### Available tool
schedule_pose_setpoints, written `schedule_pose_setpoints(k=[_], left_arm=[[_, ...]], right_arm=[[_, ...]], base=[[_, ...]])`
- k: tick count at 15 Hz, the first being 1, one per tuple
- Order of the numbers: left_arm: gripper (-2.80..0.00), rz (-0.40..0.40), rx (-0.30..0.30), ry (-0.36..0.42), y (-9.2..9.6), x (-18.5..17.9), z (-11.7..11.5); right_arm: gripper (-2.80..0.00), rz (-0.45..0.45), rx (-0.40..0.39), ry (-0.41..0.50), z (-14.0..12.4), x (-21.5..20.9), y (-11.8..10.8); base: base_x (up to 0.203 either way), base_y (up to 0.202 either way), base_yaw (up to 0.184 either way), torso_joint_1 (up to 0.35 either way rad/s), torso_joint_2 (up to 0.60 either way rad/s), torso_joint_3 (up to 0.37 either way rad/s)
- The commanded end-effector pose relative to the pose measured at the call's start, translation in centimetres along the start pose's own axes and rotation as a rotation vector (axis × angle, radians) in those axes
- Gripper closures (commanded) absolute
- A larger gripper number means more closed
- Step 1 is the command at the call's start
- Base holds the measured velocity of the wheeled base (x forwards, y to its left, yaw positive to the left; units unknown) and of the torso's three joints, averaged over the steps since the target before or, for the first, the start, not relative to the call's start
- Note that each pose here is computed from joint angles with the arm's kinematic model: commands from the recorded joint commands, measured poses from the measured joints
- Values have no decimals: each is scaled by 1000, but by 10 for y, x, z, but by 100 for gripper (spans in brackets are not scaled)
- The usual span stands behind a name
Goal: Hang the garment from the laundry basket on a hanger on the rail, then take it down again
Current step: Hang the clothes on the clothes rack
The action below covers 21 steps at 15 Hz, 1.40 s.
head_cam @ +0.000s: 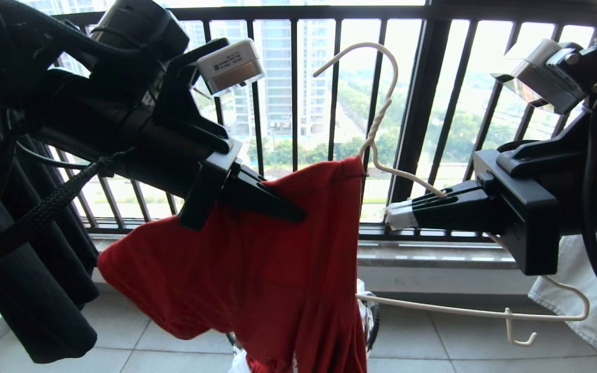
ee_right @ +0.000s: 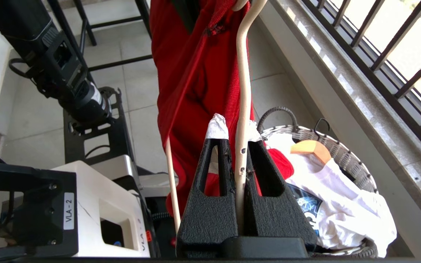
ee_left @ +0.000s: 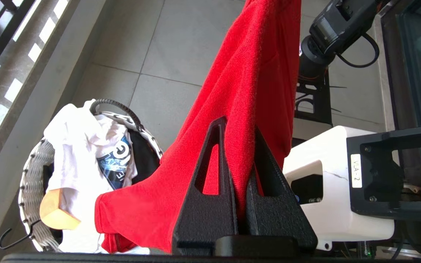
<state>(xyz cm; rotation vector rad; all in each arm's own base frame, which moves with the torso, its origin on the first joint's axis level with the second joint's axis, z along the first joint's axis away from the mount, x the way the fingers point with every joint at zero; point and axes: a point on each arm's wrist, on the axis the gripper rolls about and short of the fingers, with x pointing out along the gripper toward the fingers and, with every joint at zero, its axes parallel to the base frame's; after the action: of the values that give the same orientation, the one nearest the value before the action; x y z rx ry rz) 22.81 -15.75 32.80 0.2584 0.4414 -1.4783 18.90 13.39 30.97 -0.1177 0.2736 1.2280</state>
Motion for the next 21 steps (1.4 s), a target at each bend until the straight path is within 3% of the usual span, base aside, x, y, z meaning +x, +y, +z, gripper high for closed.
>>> schedule_pose_setpoints(k=[1,3,4,9,14,16,18,20,21], left_arm=[[0,0,2,-2,-1,-1,0],[0,0,3,-4,-2,-2,1],[0,1,4,-5,-2,-2,1],[0,8,16,-15,-5,-6,4],[0,64,0,-12,-14,-16,6],[0,77,-37,-26,-17,-21,8],[0,89,-78,-50,-24,-30,12],[0,114,-121,-65,-25,-38,12],[0,130,-154,-76,-26,-44,11]], right_arm=[[0,2,10,13,-3,4,-4],[0,3,13,16,-3,5,-5],[-280,2,14,17,-4,5,-5],[-280,-18,26,6,-1,0,-4],[-280,-184,70,-9,-4,-40,-19],[-280,-255,139,15,-10,-64,-18],[-280,-301,273,-25,-9,-83,-13],[-280,-367,351,-66,-9,-101,-9],[0,-384,369,-72,-13,-108,0]], base=[[0,0,0,0,0,0],[0,0,0,0,0,0],[0,0,0,0,0,0],[0,0,0,0,0,0],[0,0,0,0,0,0],[0,0,0,0,0,0],[0,0,0,0,0,0],[0,0,0,0,0,0],[0,0,0,0,0,0]])
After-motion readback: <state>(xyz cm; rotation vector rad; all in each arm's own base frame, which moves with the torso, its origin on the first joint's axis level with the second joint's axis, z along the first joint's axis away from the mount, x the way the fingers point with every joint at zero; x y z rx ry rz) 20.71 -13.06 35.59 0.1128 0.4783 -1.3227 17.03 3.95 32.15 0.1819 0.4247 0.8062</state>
